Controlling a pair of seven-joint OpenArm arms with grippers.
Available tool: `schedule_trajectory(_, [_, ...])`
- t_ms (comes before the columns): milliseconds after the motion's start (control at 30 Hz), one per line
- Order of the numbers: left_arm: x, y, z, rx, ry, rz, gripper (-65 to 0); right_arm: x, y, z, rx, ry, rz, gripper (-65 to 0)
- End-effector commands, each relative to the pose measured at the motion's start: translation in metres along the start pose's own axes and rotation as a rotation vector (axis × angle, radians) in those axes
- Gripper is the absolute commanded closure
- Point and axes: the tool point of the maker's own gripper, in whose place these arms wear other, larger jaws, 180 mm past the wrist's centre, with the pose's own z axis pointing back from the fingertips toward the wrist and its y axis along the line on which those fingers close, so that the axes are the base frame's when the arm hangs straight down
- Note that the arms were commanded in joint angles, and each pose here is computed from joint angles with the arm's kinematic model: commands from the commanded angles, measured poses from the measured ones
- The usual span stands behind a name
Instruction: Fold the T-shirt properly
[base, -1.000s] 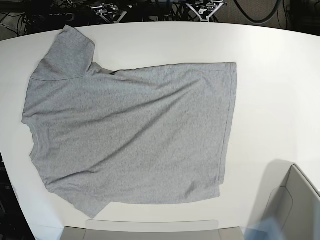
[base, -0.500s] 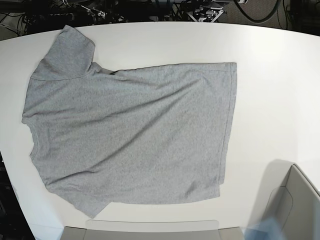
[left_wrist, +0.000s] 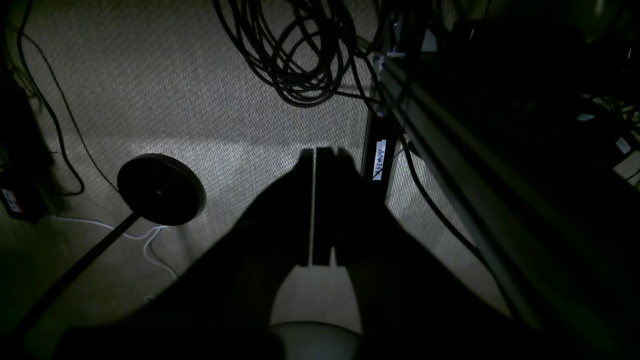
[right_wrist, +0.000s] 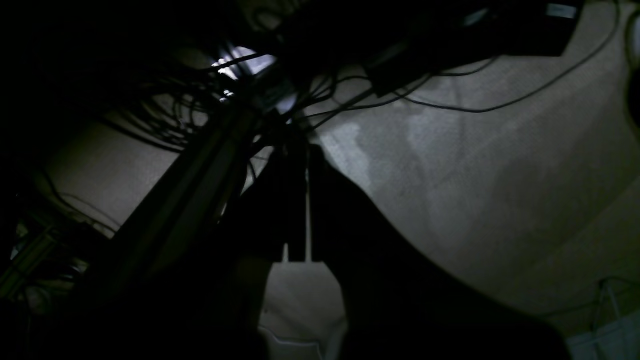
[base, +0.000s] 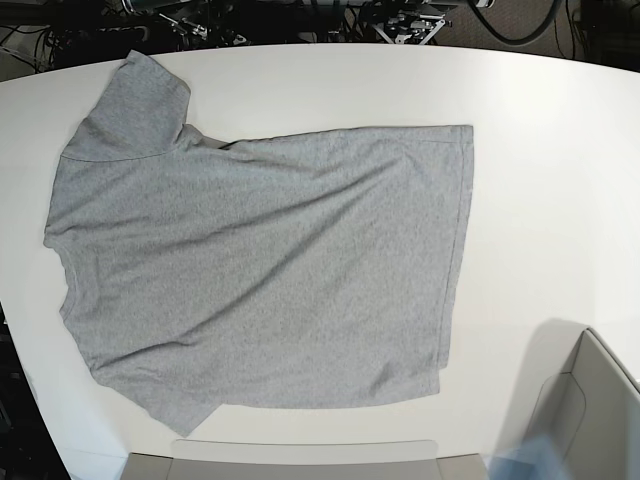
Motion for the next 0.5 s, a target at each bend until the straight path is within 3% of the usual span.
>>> schedule_trajectory(0, [0.004,0.003,0.0,0.007,-0.01,-0.01,0.0,0.005,0.004,0.0,0.007,-0.013,-0.003,0.0])
schedule_trajectory(300, [0.004,0.004,0.0,0.009,-0.01,-0.01,0.0,-0.004,0.0,0.0,0.002,-0.003,-0.008,0.0])
schedule_trajectory(467, [0.006,0.022,-0.001,0.036,-0.013,-0.004,0.0,-0.008,0.003,0.0,0.008,0.0,-0.001,0.0])
